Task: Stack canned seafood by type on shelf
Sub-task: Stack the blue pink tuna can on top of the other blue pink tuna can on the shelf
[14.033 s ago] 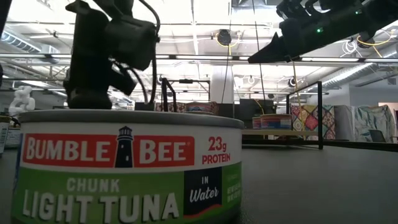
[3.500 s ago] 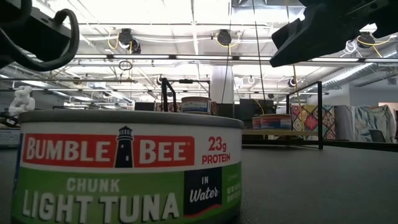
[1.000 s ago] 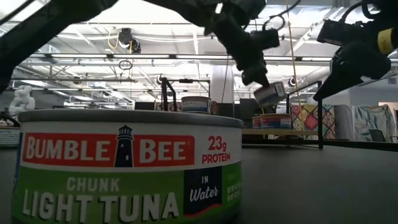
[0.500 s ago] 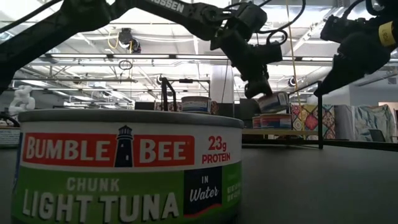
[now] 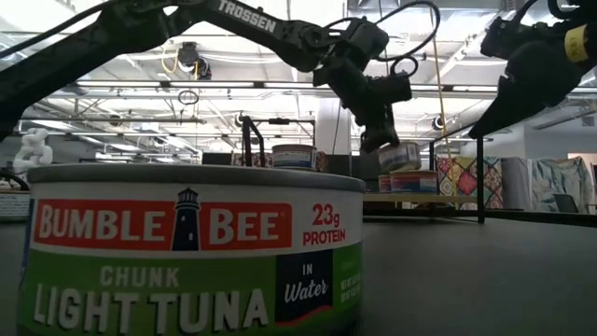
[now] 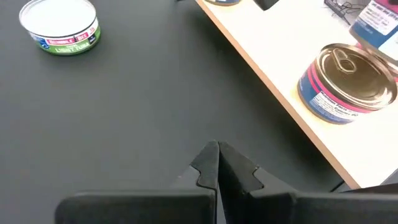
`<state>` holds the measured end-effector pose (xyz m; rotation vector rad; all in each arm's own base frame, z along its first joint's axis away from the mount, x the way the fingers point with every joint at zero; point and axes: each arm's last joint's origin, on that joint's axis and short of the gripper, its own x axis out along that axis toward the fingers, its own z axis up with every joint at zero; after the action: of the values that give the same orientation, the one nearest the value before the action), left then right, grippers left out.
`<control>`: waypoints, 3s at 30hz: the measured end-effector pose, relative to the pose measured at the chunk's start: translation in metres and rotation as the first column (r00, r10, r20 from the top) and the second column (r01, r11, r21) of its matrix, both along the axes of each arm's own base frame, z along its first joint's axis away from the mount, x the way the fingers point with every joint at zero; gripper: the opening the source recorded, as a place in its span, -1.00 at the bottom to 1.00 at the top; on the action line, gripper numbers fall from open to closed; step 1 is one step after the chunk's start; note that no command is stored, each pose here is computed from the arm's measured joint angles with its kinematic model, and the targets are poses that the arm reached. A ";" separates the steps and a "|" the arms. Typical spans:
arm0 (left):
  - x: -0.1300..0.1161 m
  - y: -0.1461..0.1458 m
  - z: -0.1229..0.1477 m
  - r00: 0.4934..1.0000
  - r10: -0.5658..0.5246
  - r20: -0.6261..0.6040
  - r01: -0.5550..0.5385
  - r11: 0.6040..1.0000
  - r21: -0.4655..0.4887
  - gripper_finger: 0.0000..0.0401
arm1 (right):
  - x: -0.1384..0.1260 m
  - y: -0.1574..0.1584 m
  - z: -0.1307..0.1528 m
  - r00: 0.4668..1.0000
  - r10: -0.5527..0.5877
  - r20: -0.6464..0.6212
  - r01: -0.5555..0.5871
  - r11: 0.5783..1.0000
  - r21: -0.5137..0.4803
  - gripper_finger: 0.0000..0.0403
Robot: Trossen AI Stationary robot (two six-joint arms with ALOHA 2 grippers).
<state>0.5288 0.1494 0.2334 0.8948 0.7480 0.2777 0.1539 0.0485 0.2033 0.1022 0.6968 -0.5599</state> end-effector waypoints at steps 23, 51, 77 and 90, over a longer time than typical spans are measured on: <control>-0.002 0.007 0.007 1.000 -0.018 0.025 0.018 1.000 0.013 -1.00 | 0.003 -0.005 0.001 1.000 -0.008 -0.007 0.008 1.000 -0.015 -1.00; -0.259 -0.102 0.116 0.888 0.279 0.366 -0.087 0.882 -0.462 -1.00 | 0.064 -0.136 0.096 0.969 0.150 -0.196 -0.174 0.979 -0.107 -1.00; -0.311 -0.120 0.000 0.828 0.232 0.510 0.012 0.903 -0.430 -1.00 | 0.095 -0.175 0.036 0.812 -0.095 -0.575 -0.083 0.958 -0.275 -0.02; -0.311 -0.115 0.002 0.796 0.288 0.533 -0.025 0.894 -0.447 -1.00 | 0.089 -0.190 0.033 0.808 -0.057 -0.586 -0.094 0.970 -0.224 -0.34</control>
<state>0.2174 0.0349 0.2356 0.2894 0.2726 0.4987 0.2426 -0.1411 0.2360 -0.3280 1.2308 -0.6606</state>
